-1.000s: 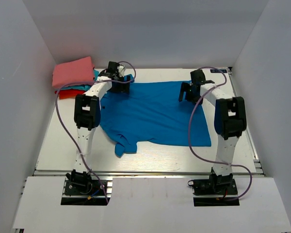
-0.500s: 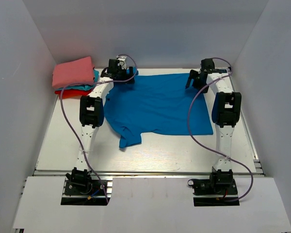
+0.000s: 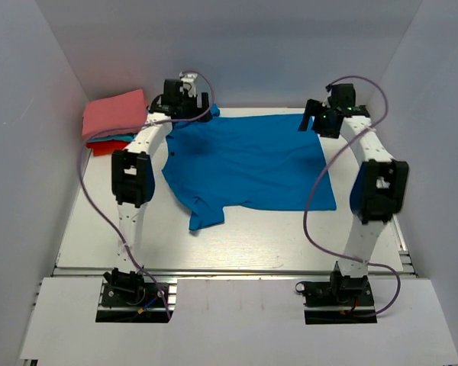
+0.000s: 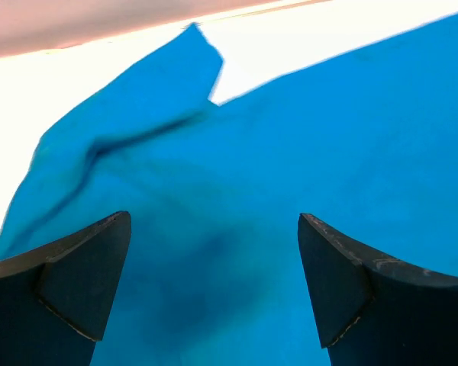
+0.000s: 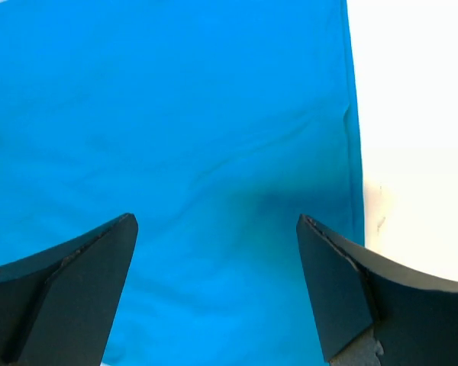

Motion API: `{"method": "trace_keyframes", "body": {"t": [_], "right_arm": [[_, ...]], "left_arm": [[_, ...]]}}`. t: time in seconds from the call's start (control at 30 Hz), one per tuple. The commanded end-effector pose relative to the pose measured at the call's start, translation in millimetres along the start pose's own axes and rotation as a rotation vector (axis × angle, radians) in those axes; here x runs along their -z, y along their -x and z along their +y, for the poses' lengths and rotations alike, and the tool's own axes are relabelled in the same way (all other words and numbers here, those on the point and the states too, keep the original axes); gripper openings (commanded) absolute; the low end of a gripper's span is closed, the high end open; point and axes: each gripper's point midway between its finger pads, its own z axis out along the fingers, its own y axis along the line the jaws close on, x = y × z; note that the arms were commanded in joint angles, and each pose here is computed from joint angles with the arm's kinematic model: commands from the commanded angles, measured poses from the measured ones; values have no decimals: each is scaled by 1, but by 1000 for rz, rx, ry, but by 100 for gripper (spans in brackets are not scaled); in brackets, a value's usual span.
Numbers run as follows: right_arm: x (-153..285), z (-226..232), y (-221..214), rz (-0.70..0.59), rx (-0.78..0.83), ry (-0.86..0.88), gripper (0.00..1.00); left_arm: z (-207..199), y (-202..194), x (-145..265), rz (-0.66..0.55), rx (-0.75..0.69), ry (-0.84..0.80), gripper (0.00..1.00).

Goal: Fold and stack the t-shirts
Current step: Flatten out the tshirt

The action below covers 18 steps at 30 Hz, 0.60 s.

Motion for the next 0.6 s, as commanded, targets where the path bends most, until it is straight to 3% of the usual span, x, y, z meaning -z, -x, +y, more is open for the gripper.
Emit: {"method": "trace_keyframes", "body": {"t": [0.0,0.03,0.07,0.1,0.13,0.17,0.33,0.37,0.4,0.43,0.57], "right_arm": [[67,23,5,-138,29,14,90],[74,21,-13,-129,6,2,90],[90,26,-12,-160,-6,8,90],[76,11,-60,-63,-29,-26,90],[89,12,-60,-101,-54,-42,90],[96,8,-77,-94,-64,-44,90],[124,-5,-113,-114,-90,-78,90],[124,-9,-132,-89,-89,-78,90],[125,-8,-138,-83,-81,-68,90],[127,-6,-153,-63,-82,-38,90],[129,-3,-174,-24,-83,4,90]], "left_arm": [[-56,77,109,-130,-99,5,100],[-62,66,118,-98,-83,17,100],[-54,24,121,13,-43,47,100],[-53,9,130,47,-19,96,100],[-72,12,156,23,5,78,100],[-69,-37,159,122,36,98,100],[-91,-128,227,206,118,147,100],[-94,-169,234,272,136,149,100],[-103,-172,250,251,138,117,100],[-102,-201,256,302,142,123,100],[-105,-251,268,370,167,150,100]]}}
